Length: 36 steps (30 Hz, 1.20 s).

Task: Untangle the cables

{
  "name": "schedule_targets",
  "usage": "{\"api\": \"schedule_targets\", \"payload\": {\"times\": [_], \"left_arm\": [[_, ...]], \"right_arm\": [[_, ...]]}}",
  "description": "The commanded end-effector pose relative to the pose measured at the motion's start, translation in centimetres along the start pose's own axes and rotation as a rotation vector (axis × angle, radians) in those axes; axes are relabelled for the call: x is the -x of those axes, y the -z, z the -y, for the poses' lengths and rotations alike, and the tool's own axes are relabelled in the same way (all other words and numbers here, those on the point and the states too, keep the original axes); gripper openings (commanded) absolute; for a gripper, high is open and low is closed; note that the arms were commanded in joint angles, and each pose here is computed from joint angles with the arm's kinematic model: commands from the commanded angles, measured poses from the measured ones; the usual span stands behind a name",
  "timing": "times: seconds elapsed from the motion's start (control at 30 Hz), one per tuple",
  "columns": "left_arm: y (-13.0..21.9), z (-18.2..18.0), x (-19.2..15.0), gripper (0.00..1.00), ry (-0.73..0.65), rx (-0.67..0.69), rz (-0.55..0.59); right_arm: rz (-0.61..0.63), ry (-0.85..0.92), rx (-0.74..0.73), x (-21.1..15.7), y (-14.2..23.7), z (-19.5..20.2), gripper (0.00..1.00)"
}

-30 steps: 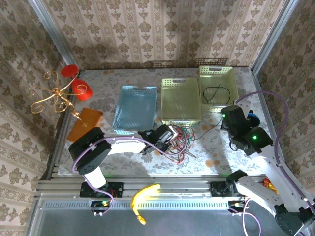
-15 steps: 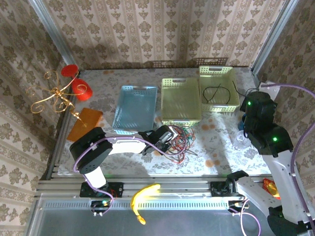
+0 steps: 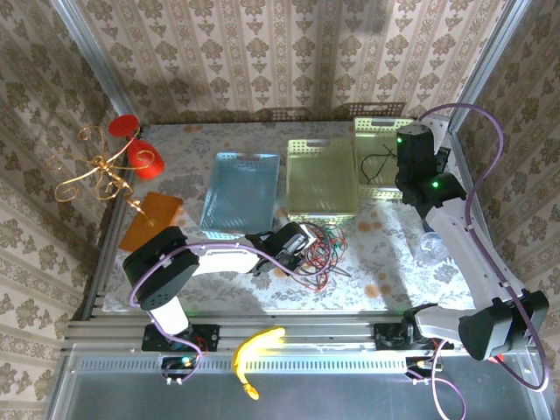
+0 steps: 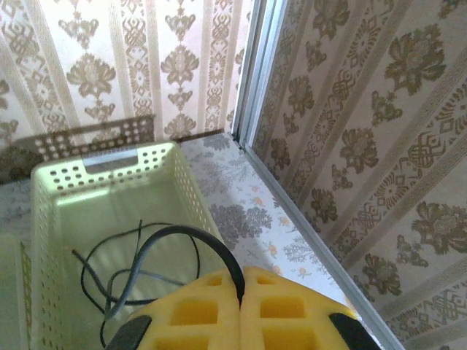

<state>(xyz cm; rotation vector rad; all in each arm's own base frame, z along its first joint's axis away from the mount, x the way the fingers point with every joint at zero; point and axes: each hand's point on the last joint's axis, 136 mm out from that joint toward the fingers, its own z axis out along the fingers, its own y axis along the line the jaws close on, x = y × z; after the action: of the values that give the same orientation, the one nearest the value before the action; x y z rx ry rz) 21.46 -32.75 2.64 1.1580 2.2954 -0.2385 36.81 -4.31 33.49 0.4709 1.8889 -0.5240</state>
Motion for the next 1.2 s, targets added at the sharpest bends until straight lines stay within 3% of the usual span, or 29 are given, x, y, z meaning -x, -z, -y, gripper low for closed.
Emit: {"api": "schedule_targets", "payload": {"times": [0.0, 0.4, 0.77, 0.9, 1.03, 1.1, 1.17], "left_arm": [[1.1, -0.3, 1.1, 0.44, 0.021, 0.007, 0.027], [0.7, 0.1, 1.2, 0.44, 0.020, -0.010, 0.029], [0.8, 0.1, 1.3, 0.44, 0.032, -0.009, 0.023], [1.0, -0.1, 1.2, 0.44, 0.036, -0.003, 0.021], [1.2, -0.2, 1.0, 0.44, 0.035, 0.004, 0.018], [1.3, -0.3, 1.0, 0.44, 0.034, 0.007, 0.017], [1.4, -0.3, 1.0, 0.45, 0.037, 0.008, 0.021]], "right_arm": [[0.063, -0.096, -0.033, 2.0, 0.5, 0.9, 0.00], [0.025, -0.004, 0.012, 0.8, 0.1, -0.3, 0.00], [-0.024, 0.042, -0.023, -0.6, -5.5, -4.5, 0.00], [-0.139, 0.038, -0.005, -4.0, -9.6, -6.5, 0.00], [-0.350, 0.021, 0.087, -9.3, -12.9, -9.1, 0.01], [-0.434, 0.027, 0.169, -11.2, -13.4, -10.8, 0.11], [-0.477, 0.031, 0.186, -12.2, -13.2, -11.2, 0.34]]}}
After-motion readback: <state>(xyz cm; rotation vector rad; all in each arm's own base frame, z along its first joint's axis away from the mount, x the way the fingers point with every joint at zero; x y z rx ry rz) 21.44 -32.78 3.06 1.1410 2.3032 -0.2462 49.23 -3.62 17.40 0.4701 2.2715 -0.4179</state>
